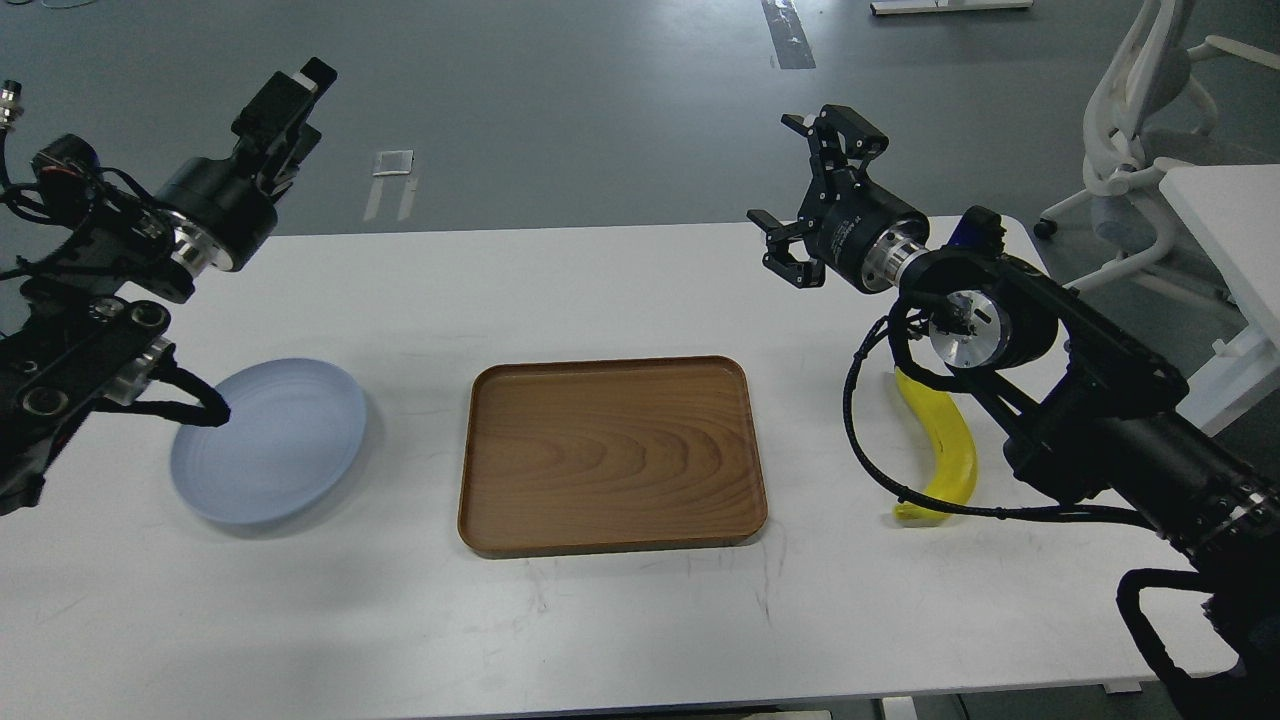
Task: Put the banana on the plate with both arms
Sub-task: 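Grasp the light blue plate's rim with the left gripper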
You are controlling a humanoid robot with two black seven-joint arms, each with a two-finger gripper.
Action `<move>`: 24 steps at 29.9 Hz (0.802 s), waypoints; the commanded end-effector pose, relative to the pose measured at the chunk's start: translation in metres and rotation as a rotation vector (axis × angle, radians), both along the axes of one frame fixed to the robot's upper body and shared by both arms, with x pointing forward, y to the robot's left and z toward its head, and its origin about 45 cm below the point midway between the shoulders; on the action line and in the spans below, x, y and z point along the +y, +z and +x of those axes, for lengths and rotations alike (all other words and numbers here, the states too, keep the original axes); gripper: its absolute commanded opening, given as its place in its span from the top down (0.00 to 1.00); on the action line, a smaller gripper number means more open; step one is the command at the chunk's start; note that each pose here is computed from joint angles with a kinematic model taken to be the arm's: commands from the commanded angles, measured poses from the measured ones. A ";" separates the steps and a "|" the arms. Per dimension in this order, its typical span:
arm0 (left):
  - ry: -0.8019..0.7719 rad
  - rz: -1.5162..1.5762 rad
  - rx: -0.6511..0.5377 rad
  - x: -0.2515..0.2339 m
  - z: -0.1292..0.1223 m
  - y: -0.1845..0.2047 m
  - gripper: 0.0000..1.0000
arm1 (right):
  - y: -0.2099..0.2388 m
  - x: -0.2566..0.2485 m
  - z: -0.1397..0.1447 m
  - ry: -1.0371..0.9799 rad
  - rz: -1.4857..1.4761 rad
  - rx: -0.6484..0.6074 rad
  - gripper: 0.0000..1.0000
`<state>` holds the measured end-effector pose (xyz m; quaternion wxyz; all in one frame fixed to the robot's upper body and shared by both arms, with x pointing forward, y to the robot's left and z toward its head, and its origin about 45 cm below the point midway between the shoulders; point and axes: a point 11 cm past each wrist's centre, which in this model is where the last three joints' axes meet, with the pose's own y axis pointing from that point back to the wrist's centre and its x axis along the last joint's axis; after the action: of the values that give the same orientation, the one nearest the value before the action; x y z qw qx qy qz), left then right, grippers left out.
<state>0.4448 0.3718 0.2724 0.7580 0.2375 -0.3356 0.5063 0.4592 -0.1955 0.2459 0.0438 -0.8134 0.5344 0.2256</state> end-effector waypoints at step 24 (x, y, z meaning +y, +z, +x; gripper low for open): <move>0.095 0.650 0.342 0.135 -0.144 -0.155 0.02 | -0.012 -0.032 -0.002 -0.073 -0.007 0.027 0.01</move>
<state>0.2974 0.5133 0.1256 0.6485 0.5625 -0.3584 0.3669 0.4571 -0.2229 0.2337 0.0439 -0.7920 0.5616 0.2354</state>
